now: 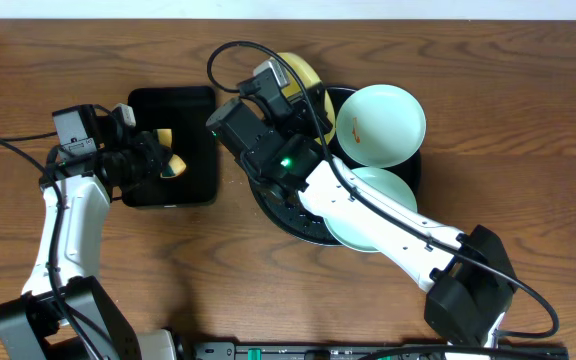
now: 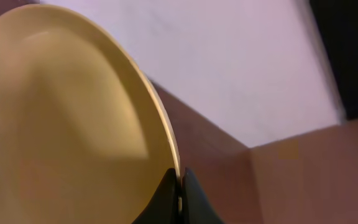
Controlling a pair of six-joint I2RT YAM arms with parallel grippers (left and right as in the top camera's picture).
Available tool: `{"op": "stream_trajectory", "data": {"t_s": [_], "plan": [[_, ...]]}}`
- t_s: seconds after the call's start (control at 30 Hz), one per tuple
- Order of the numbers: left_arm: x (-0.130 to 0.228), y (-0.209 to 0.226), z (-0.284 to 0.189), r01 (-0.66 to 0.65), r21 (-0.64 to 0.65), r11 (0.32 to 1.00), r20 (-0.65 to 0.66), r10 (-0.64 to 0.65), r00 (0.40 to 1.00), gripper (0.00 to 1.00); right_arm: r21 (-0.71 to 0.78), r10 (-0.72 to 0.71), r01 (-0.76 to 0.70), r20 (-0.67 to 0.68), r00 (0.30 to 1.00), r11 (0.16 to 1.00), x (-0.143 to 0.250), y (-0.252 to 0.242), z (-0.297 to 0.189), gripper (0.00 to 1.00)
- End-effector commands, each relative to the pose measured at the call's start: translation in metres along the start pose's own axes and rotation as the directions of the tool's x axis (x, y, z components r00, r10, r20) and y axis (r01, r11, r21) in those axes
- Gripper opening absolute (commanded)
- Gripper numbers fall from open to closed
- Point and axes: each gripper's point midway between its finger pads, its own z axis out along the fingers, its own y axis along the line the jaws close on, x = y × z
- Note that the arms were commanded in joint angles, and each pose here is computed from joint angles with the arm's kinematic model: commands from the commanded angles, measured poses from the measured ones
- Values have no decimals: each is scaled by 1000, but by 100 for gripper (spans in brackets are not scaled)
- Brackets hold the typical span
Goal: Clean dirty plates on tray and stack at the side
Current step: 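Carry the yellow plate with the right gripper to the table's right side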
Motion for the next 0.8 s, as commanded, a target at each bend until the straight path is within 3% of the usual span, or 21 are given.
{"op": "stream_trajectory", "data": {"t_s": [0.0,0.13,0.23,0.43,0.6,0.63,0.77], "plan": [[-4,-5,-4,-17,18,1000,8,17,1000,8,-147,110,-111,-16,994,983,-6,6,-1,1],[-3,-5,-4,-13,17,1000,2,13,1000,25,-275,198,-225,-124,972,935,9,7,19,1],[3,-3,-4,1,10,1000,-22,-1,1000,25,-371,280,-354,-240,930,858,22,-4,37,1],[6,-2,-4,7,7,1000,-32,-7,999,19,-457,435,-631,-467,770,627,59,-68,94,1],[6,-2,-4,7,6,1000,-32,-7,999,19,-326,513,-820,-655,554,470,143,-133,153,1],[6,-2,-4,7,6,1000,-32,-7,999,13,-283,528,-847,-681,508,450,162,-144,163,1],[6,-2,-4,7,6,1000,-32,-7,999,8,-112,580,-905,-734,354,411,236,-177,196,1]]}}
